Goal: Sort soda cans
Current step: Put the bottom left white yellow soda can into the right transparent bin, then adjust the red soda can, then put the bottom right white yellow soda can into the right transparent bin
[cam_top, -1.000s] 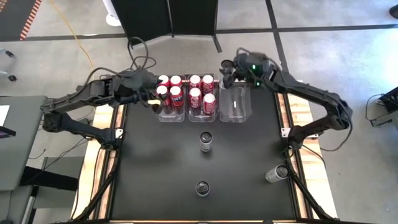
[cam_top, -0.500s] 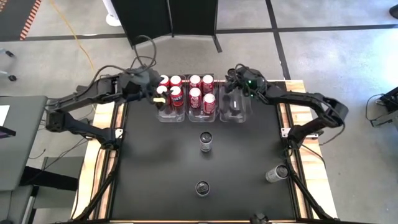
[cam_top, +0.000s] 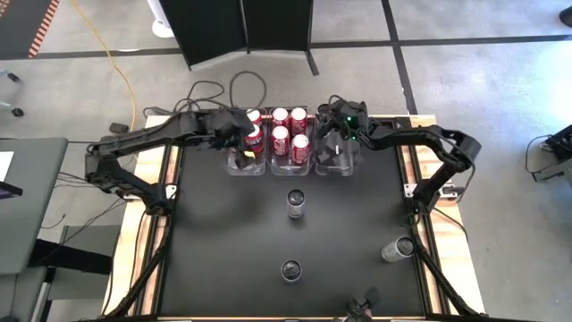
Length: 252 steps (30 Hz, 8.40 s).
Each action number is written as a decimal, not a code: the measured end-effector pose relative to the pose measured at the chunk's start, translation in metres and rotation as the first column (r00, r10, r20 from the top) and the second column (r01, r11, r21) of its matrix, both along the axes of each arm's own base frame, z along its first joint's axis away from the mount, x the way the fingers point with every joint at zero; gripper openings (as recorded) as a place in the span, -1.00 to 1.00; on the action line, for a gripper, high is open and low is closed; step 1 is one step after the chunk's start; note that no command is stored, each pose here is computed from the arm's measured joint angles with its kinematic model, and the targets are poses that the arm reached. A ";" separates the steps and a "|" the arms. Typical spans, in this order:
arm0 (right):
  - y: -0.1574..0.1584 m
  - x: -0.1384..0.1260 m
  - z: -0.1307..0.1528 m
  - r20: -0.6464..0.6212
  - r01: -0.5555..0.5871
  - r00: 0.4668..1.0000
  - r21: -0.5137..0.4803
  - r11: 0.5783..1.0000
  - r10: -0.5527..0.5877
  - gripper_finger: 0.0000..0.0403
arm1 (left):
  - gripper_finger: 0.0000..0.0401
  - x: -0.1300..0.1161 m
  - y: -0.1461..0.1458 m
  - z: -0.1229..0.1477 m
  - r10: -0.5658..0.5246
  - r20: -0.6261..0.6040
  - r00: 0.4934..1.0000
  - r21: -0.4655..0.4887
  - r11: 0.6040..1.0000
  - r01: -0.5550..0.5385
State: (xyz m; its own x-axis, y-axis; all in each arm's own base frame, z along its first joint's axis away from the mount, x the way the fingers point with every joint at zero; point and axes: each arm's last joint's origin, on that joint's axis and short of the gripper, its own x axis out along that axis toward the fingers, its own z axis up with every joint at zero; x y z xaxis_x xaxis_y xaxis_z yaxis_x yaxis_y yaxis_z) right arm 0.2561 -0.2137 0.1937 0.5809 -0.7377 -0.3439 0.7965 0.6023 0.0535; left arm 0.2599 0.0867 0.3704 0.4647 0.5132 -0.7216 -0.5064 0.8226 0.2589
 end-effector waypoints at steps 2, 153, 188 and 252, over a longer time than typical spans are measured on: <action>0.000 0.000 0.000 -0.003 -0.026 1.000 0.000 1.000 0.026 0.23 | 0.55 0.004 0.002 -0.009 -0.001 -0.061 0.998 -0.016 1.000 0.000; 0.362 -0.126 0.120 -0.522 0.247 0.782 0.760 0.601 0.340 0.52 | 0.57 -0.026 -0.068 -0.045 -0.065 0.518 0.853 -0.101 0.985 0.137; 0.372 -0.129 0.085 -0.593 0.363 0.756 0.732 0.577 0.276 0.15 | 0.16 -0.033 -0.067 -0.058 -0.067 0.385 0.920 -0.175 0.974 0.144; -0.010 -0.016 0.117 -0.663 0.205 0.719 0.489 0.848 0.209 0.16 | 0.16 -0.092 -0.075 -0.049 0.149 0.310 0.939 -0.103 0.987 -0.123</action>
State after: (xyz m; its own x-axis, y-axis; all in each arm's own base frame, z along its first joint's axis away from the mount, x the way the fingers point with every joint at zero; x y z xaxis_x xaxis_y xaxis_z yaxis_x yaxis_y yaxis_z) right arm 0.2404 -0.2236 0.3102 0.0376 -0.3361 -0.9411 0.7316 0.6508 -0.2032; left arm 0.1682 0.0121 0.3216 0.6052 0.5341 -0.5903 -0.6599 0.7513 0.0031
